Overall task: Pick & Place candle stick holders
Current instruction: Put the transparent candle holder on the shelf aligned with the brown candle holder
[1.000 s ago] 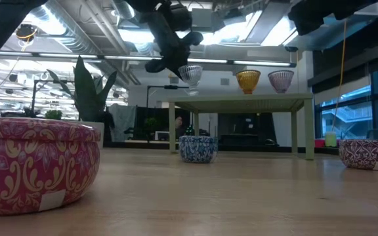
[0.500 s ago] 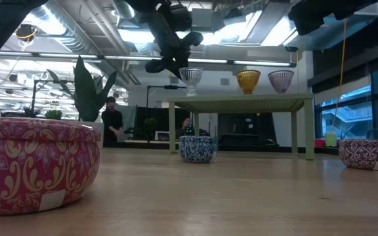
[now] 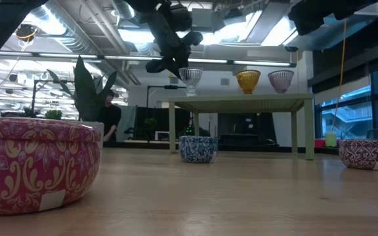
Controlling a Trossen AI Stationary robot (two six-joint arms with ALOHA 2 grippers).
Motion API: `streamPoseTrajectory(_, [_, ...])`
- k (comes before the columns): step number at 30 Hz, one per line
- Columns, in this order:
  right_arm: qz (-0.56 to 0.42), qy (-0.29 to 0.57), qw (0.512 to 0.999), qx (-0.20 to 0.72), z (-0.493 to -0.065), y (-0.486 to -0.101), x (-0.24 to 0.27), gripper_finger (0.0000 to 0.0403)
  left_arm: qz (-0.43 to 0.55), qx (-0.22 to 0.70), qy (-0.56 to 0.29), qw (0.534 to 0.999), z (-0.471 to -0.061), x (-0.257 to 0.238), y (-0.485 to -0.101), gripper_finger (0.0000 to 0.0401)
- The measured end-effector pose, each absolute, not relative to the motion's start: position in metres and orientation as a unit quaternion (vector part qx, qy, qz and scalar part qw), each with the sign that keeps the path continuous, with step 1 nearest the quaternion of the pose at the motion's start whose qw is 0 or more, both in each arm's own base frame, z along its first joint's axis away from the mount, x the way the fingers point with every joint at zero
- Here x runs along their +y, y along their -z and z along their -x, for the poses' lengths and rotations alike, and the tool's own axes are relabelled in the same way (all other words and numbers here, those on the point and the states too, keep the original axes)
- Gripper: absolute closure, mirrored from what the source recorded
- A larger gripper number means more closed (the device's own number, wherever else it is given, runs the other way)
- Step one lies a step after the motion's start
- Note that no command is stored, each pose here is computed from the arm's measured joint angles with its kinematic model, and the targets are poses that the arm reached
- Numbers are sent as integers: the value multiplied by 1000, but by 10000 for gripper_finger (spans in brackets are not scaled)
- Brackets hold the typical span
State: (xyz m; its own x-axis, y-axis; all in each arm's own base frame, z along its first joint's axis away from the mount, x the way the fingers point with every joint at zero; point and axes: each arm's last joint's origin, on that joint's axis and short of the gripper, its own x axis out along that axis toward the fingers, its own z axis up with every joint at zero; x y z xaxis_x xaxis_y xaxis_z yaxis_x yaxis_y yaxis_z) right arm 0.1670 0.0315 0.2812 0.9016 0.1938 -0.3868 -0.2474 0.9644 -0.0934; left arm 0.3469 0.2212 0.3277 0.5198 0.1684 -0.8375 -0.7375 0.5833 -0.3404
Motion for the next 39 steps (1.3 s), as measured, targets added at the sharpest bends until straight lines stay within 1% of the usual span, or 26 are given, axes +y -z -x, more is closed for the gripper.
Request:
streamPoseTrajectory(7, [70,-114,973,191,-167,-281,32,230,359,400,-279,796,-347,221,-328,343])
streamPoseTrajectory(15, [70,-113,973,191,-167,-281,32,230,356,411,-266,796,-353,225,-316,311])
streamPoseTrajectory(21, [70,-113,972,191,-167,-281,32,230,354,421,-262,793,-357,227,-308,298])
streamPoseTrajectory(39, [70,-114,972,191,-167,-281,32,230,334,409,-251,811,-359,227,-320,294])
